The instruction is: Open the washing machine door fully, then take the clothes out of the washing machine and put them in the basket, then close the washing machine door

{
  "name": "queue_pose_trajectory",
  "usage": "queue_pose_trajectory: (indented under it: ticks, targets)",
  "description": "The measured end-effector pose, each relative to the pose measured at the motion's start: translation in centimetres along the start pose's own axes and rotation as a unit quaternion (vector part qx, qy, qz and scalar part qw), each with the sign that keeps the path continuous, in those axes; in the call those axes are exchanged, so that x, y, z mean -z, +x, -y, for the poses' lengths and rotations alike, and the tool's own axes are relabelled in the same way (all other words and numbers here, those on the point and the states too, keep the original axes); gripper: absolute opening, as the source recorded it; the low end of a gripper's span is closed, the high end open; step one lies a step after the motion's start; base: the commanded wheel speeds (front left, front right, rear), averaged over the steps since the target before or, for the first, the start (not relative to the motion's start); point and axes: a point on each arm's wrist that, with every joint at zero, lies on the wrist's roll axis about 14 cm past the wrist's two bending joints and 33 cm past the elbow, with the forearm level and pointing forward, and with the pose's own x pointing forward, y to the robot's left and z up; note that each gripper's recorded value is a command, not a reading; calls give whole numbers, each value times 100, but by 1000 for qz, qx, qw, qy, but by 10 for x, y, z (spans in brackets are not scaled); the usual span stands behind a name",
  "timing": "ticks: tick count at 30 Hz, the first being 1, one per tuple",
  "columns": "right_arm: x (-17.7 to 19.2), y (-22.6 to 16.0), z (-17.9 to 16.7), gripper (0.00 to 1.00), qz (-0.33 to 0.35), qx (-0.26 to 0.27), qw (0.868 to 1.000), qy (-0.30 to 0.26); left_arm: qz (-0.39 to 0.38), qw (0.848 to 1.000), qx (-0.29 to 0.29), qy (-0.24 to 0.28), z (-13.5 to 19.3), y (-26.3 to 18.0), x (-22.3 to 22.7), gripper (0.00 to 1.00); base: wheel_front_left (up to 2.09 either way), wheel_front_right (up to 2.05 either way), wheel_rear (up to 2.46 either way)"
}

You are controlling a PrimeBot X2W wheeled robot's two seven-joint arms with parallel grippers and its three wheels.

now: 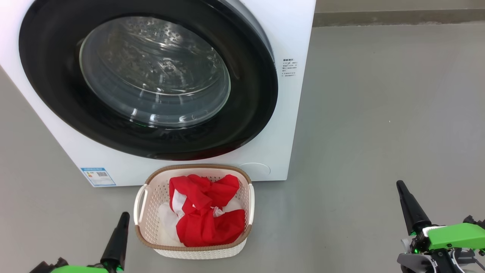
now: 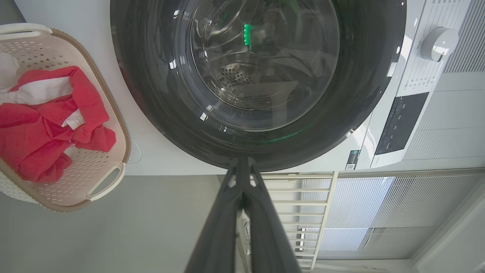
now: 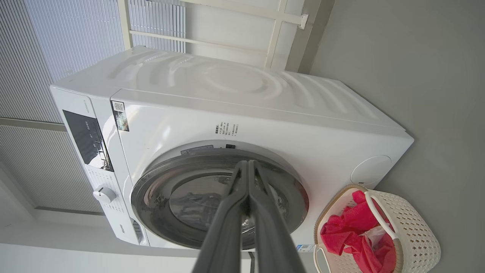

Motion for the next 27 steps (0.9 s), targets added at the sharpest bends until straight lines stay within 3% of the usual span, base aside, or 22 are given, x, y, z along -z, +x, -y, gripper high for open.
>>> queue_pose_trajectory:
  ticks: [5,27]
  targets:
    - [-2,1,-4,0,-1,-7,1000,18,-3,1000,11,-20,7,3,0,0,0,0,0]
    - [-3,3,-7,0,1,-11,1000,19,1,1000,10,-21,7,3,-3,0,0,0,0]
